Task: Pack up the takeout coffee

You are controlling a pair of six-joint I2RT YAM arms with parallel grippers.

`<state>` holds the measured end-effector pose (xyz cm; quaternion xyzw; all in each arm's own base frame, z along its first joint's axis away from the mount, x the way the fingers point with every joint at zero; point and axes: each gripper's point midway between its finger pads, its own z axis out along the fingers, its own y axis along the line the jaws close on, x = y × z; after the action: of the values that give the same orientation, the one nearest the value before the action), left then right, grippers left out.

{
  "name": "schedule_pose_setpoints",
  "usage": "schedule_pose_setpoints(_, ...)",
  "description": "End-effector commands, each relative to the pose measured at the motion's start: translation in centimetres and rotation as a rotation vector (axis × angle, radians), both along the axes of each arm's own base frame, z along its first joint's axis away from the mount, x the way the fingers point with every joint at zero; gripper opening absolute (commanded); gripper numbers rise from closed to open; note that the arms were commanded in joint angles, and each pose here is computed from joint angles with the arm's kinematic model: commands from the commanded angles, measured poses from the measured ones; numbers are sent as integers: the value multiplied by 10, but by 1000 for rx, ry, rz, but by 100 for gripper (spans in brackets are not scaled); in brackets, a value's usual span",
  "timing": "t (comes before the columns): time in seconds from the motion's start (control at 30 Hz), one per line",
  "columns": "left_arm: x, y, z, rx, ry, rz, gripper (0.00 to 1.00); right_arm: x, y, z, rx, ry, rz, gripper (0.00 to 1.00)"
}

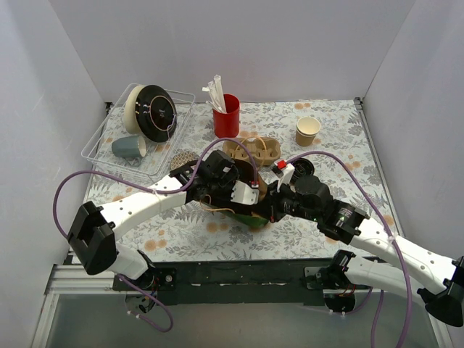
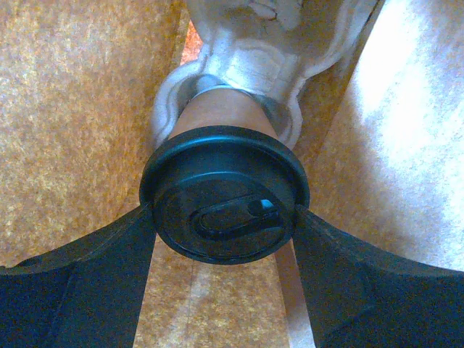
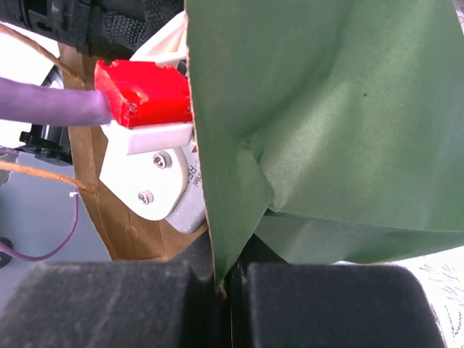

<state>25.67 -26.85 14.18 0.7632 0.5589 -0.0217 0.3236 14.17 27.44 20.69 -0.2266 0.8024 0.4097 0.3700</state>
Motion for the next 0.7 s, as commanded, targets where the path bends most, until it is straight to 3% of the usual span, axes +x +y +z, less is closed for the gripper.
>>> schedule_pose_setpoints(0.0,-15,-24,2,-77,66,-91,0,-14,4,-3,20,24,67,1)
schedule_pose_setpoints(0.57,-19,-28,-33,-53,94,-145,0,-11,5,-2,16,25,55,1)
schedule_pose_setpoints(0.63,-17,-27,-35,-47,92,-143,4,-10,4,-3,14,24,54,1)
schedule_pose_setpoints(0.67,-16,-27,-35,-44,84,-139,13,-10,4,-3,13,25,52,1)
